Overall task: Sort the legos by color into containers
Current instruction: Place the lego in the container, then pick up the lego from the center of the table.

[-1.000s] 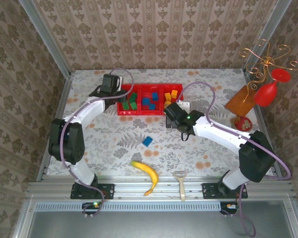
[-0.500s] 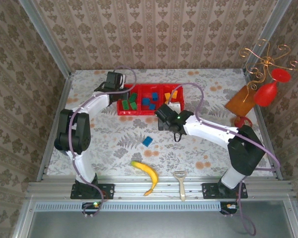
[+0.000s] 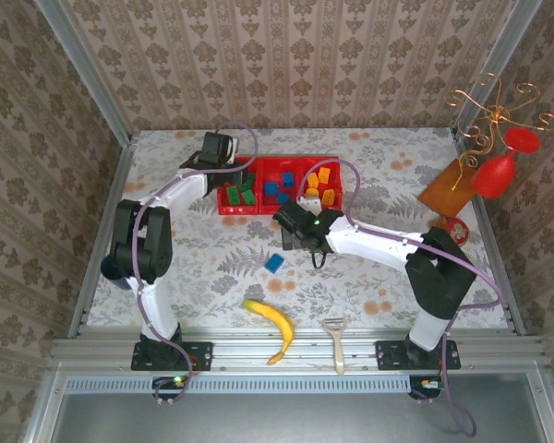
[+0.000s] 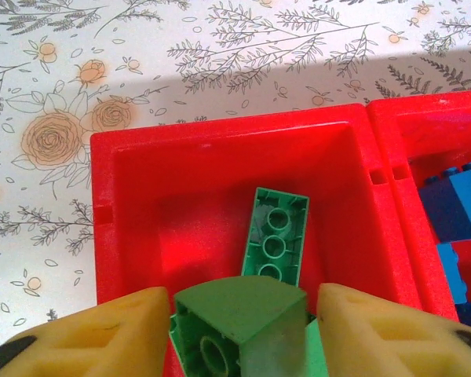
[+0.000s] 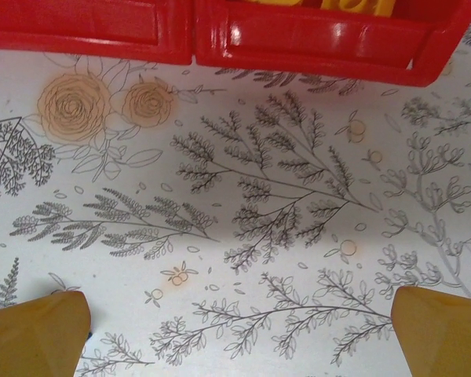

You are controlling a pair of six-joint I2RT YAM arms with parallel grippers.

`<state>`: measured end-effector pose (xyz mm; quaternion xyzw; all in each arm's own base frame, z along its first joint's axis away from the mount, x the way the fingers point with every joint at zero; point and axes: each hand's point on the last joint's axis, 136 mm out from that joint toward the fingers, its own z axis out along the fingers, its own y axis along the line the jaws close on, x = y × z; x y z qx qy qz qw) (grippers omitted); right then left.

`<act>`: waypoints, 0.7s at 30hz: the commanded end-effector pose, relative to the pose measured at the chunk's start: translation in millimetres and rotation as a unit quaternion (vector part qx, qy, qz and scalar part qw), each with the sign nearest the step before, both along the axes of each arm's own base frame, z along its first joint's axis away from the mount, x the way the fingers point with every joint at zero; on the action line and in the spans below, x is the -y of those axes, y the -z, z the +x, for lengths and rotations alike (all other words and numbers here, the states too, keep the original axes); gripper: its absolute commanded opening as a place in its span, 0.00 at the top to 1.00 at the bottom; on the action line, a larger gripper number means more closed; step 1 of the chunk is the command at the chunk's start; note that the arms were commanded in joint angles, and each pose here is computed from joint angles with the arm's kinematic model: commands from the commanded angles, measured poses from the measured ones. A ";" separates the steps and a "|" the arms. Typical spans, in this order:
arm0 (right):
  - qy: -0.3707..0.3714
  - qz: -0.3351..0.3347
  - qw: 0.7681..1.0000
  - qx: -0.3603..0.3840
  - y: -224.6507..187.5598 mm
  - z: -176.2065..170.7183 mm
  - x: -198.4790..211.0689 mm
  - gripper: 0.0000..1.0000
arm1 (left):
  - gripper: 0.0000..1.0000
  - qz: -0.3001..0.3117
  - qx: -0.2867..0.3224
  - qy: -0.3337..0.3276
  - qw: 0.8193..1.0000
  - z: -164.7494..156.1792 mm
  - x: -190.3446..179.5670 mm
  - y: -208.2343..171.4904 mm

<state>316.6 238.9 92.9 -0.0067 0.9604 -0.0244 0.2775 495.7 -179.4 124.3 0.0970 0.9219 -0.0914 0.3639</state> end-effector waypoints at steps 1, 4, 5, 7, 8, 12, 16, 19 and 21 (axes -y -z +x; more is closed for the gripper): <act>0.000 0.011 1.000 -0.002 -0.9 0.2 -12.2 0.00 | 0.44 -0.005 0.019 0.005 1.000 6.6 4.9 -15.1; -0.003 0.008 1.000 -0.006 1.9 -0.7 -16.3 0.00 | 0.39 -0.004 0.022 0.003 1.000 6.3 3.7 -18.1; -0.003 0.007 1.000 -0.006 2.3 -0.6 -17.0 0.00 | 0.38 -0.004 0.023 0.003 1.000 6.0 3.6 -19.6; -0.005 0.007 1.000 -0.008 2.7 -1.3 -18.4 0.00 | 0.38 -0.005 0.027 0.004 1.000 4.7 4.1 -23.7; -0.006 0.008 1.000 -0.008 2.4 -1.5 -19.9 0.00 | 0.37 -0.007 0.029 0.004 1.000 3.5 3.6 -26.1; -0.009 0.011 1.000 -0.010 2.9 -3.9 -24.7 0.00 | 0.36 -0.013 0.044 -0.001 0.999 -3.5 -0.2 -43.3; -0.014 0.016 1.000 -0.014 4.5 -7.7 -32.6 0.00 | 0.34 -0.020 0.064 -0.008 0.998 -15.0 -6.1 -65.7; -0.017 0.017 1.000 -0.016 6.3 -9.8 -37.9 0.00 | 0.30 -0.023 0.076 -0.018 0.997 -25.8 -13.7 -78.5; -0.017 0.018 1.000 -0.017 7.8 -10.5 -41.5 0.00 | 0.27 -0.026 0.086 -0.024 0.996 -34.1 -18.9 -87.3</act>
